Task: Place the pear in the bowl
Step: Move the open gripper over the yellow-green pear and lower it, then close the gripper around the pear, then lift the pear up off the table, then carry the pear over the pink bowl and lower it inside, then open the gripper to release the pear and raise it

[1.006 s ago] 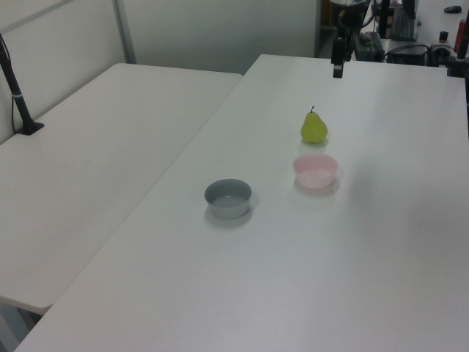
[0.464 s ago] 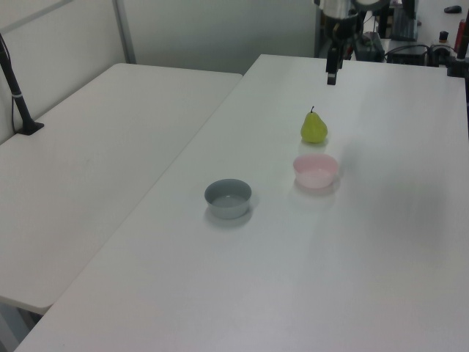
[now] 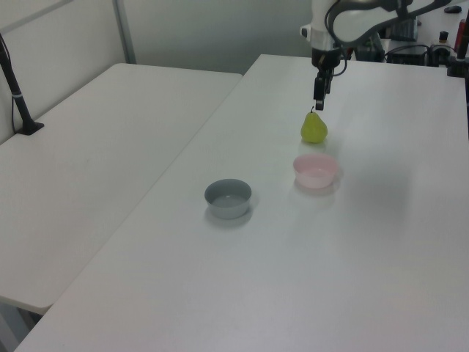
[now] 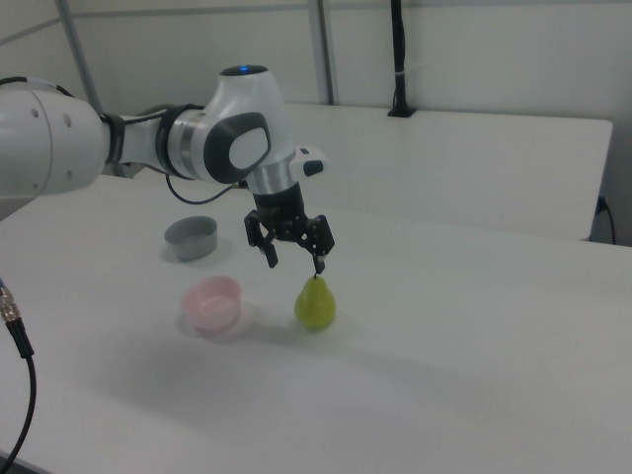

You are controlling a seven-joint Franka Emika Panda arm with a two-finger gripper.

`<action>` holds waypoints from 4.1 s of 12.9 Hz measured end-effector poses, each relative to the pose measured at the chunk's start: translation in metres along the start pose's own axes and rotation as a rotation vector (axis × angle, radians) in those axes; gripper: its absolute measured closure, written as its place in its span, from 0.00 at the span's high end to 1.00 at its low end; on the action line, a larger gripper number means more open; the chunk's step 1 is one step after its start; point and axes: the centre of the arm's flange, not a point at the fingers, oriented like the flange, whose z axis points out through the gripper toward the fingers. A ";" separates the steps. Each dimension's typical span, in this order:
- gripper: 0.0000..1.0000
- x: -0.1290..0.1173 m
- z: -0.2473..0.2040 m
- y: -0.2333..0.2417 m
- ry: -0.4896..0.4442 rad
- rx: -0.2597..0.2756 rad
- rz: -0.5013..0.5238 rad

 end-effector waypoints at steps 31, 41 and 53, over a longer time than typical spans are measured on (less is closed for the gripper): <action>0.67 0.001 -0.068 -0.139 -0.091 0.038 -0.123; 0.67 0.003 0.018 -0.173 -0.125 0.040 -0.165; 1.00 0.006 0.035 -0.185 -0.130 0.038 -0.174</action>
